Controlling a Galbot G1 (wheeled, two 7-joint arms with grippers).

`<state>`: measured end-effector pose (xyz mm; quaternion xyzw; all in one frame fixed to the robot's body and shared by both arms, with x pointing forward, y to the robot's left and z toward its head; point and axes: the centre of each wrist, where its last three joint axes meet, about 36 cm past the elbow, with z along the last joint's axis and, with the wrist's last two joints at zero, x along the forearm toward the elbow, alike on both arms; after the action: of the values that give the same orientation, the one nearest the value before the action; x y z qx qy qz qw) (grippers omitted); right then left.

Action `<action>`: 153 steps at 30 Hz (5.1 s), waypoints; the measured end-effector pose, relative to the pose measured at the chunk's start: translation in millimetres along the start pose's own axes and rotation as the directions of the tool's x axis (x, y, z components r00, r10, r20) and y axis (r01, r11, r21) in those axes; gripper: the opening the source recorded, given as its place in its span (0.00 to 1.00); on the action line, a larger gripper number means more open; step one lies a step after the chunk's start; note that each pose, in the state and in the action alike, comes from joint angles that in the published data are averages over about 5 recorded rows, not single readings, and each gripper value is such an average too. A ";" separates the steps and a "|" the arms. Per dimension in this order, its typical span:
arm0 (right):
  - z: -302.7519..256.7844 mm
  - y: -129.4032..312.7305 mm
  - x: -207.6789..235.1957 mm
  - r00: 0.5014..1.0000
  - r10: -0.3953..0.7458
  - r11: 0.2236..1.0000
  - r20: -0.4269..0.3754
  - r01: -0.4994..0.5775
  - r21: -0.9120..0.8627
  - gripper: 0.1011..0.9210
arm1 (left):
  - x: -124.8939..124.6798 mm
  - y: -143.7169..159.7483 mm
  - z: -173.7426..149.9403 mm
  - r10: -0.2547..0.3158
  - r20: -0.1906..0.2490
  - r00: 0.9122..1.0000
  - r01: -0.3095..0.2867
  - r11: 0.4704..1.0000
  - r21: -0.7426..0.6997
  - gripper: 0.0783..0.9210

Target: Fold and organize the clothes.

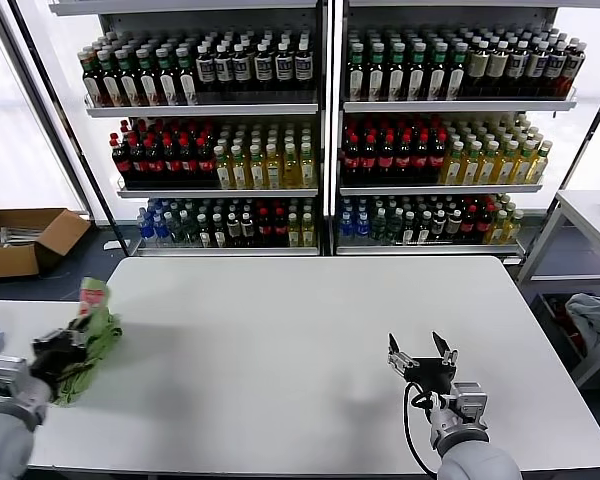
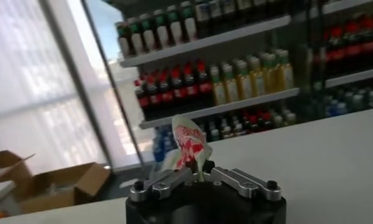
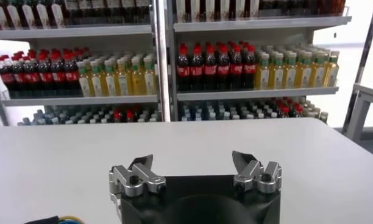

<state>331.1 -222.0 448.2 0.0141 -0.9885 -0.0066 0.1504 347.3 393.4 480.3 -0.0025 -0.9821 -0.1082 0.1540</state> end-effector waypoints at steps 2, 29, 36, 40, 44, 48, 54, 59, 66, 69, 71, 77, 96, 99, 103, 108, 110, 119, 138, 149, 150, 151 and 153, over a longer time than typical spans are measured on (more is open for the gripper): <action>0.9 0.4 1.0 1.000 0.002 1.000 -0.002 -0.002 -0.002 0.88 | 5.8 -31.9 -1.1 0.055 0.005 0.998 -0.055 0.998 0.003 0.01; 7.6 4.6 1.9 1.000 -0.001 1.000 -0.027 0.001 0.004 0.88 | 0.9 -191.7 3.3 0.275 0.042 0.961 -0.278 0.948 0.154 0.18; 8.4 8.2 -3.0 0.999 -0.024 1.000 -0.041 0.024 -0.003 0.88 | -2.3 -205.6 -5.5 0.309 0.136 0.941 -0.336 0.898 0.283 0.43; 7.4 12.8 -7.3 0.998 -0.048 0.998 -0.051 0.046 -0.029 0.88 | 0.9 -204.8 -12.6 0.311 0.179 0.933 -0.356 0.871 0.339 0.56; 5.1 20.1 -14.1 0.993 -0.096 0.992 -0.073 0.090 -0.086 0.88 | 1.5 -197.8 -15.2 0.283 0.189 0.940 -0.335 0.868 0.367 0.70; 1.3 32.2 -24.1 0.980 -0.171 0.973 -0.103 0.152 -0.175 0.88 | -0.5 -184.3 -13.2 0.219 0.165 0.962 -0.266 0.893 0.363 0.83; -5.9 59.6 -43.2 0.944 -0.299 0.923 -0.137 0.250 -0.293 0.88 | -1.4 -159.6 -11.2 0.099 0.121 0.988 -0.134 0.936 0.326 0.88; -9.4 86.6 -60.6 0.913 -0.373 0.891 -0.164 0.303 -0.339 0.88 | -0.7 -142.0 -10.4 0.019 0.097 0.995 -0.048 0.951 0.305 0.88; -9.3 117.1 -76.4 0.882 -0.426 0.868 -0.202 0.335 -0.366 0.88 | -3.3 -125.0 -8.6 -0.057 0.079 0.995 0.032 0.957 0.290 0.88; -6.8 125.4 -79.8 0.874 -0.433 0.866 -0.220 0.336 -0.370 0.88 | -4.8 -121.9 -7.5 -0.075 0.073 0.995 0.050 0.956 0.288 0.88; -4.6 130.0 -81.4 0.870 -0.435 0.867 -0.232 0.334 -0.370 0.88 | -5.6 -121.0 -6.6 -0.082 0.069 0.994 0.059 0.956 0.288 0.88; 2.6 143.0 -82.5 0.855 -0.447 0.866 -0.262 0.341 -0.366 0.88 | -6.9 -118.7 -3.9 -0.097 0.058 0.994 0.076 0.956 0.284 0.88; 11.4 165.1 -83.8 0.845 -0.441 0.879 -0.301 0.341 -0.333 0.31 | -6.4 -116.7 -0.1 -0.118 0.036 0.992 0.102 0.951 0.292 0.88; 12.2 165.9 -83.5 0.845 -0.440 0.880 -0.303 0.339 -0.334 0.20 | -5.6 -117.6 -0.1 -0.118 0.035 0.992 0.103 0.950 0.295 0.88; 11.9 164.3 -83.1 0.849 -0.435 0.883 -0.301 0.336 -0.329 0.06 | -4.3 -118.5 -1.0 -0.118 0.036 0.992 0.102 0.949 0.297 0.88; 7.9 156.0 -83.0 0.860 -0.421 0.891 -0.287 0.334 -0.308 0.01 | -3.6 -119.7 -2.0 -0.117 0.038 0.992 0.101 0.949 0.299 0.88; 6.0 151.0 -83.8 0.867 -0.413 0.896 -0.280 0.331 -0.297 0.01 | -3.6 -120.8 -2.3 -0.116 0.039 0.993 0.099 0.948 0.301 0.88; 3.8 113.1 -94.3 0.900 -0.340 0.931 -0.271 0.281 -0.234 0.01 | -4.0 -128.6 -3.1 -0.105 0.041 0.994 0.087 0.947 0.311 0.88; 1.4 16.8 -121.6 0.953 -0.152 0.987 -0.261 0.133 -0.088 0.09 | -3.9 -141.8 -0.4 -0.077 0.025 0.997 0.065 0.947 0.315 0.88; -21.5 13.2 -95.6 0.979 -0.149 0.989 -0.138 0.151 0.006 0.48 | -6.4 -151.1 5.2 -0.063 0.006 0.998 0.058 0.946 0.319 0.88; -23.3 15.1 -93.6 0.981 -0.150 0.988 -0.126 0.153 0.011 0.51 | -6.4 -152.0 5.4 -0.061 0.005 0.998 0.056 0.946 0.320 0.88; -24.7 17.3 -92.2 0.982 -0.151 0.988 -0.114 0.154 0.016 0.55 | -6.3 -152.9 5.6 -0.060 0.005 0.998 0.055 0.946 0.320 0.88; -25.9 21.9 -91.1 0.984 -0.152 0.988 -0.095 0.155 0.020 0.62 | -5.8 -154.2 5.9 -0.057 0.004 0.998 0.053 0.946 0.321 0.88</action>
<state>425.2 -197.6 446.3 0.0927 -0.9764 -0.0038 0.1951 345.2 244.2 440.4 0.0493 -0.9873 0.0488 0.1426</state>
